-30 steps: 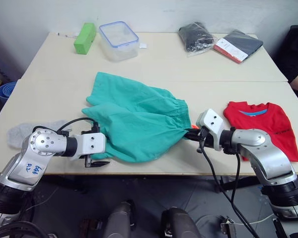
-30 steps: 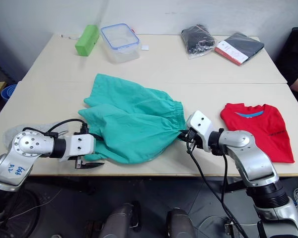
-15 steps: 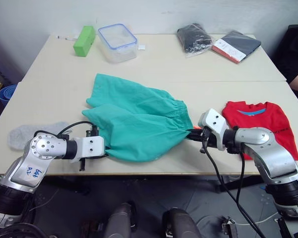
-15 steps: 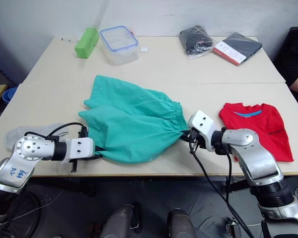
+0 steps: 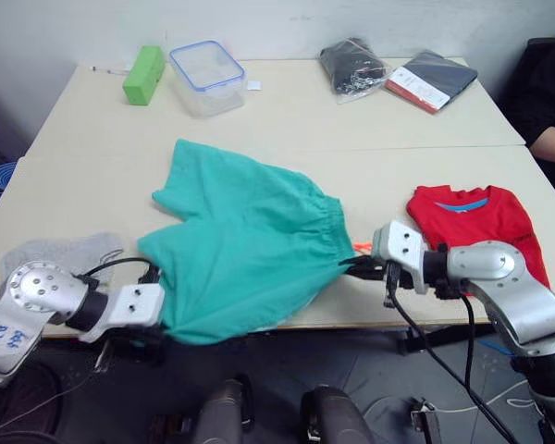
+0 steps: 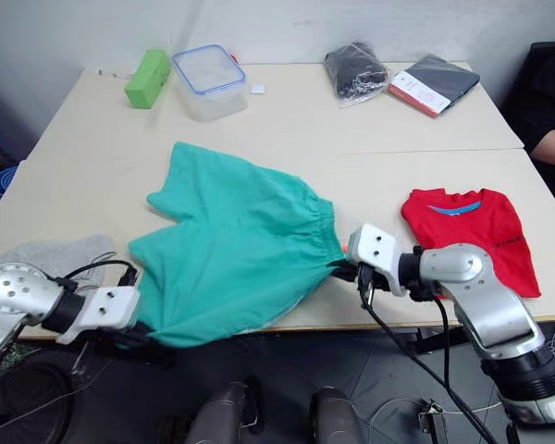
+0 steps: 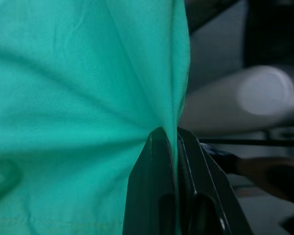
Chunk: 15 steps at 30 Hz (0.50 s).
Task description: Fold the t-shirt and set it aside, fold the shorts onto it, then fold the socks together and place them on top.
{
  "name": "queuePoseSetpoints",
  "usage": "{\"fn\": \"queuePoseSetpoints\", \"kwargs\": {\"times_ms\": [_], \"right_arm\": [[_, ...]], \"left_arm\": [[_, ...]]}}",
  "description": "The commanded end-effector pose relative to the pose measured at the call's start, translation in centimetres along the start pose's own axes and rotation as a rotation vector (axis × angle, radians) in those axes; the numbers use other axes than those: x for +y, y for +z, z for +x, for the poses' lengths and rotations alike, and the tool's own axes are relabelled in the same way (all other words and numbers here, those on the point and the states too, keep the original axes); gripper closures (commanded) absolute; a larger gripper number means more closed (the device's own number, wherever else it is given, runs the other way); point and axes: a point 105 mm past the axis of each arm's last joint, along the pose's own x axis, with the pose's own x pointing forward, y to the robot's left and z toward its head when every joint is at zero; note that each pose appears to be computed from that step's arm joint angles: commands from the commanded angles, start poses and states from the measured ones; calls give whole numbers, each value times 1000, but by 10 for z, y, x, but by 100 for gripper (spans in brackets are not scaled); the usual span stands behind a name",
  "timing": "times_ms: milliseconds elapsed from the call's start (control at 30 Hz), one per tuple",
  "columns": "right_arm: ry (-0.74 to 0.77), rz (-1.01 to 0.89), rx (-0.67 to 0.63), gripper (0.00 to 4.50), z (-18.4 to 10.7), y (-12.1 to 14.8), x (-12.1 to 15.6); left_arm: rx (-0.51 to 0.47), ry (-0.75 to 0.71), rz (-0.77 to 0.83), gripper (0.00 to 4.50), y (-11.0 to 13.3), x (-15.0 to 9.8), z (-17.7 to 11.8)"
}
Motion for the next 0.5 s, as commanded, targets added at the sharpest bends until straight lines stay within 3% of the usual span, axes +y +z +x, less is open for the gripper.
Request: {"fn": "queuePoseSetpoints", "kwargs": {"times_ms": [33, 233, 333, 400, 500], "right_arm": [[54, -63, 6, 450, -13, 6, 11], [262, 23, -46, 450, -26, 19, 43], [355, 111, -84, 450, -36, 27, 54], [332, 172, -126, 450, -36, 33, 47], [288, 314, -201, 450, -36, 41, 30]], "left_arm": [[11, -29, -66, 449, -2, -9, -11], [-66, -81, -114, 449, 8, -23, -24], [-167, -127, -145, 449, 29, -26, -46], [-224, -113, -148, 449, 42, -18, -62], [-382, -26, -162, 449, 67, 14, -90]]}}
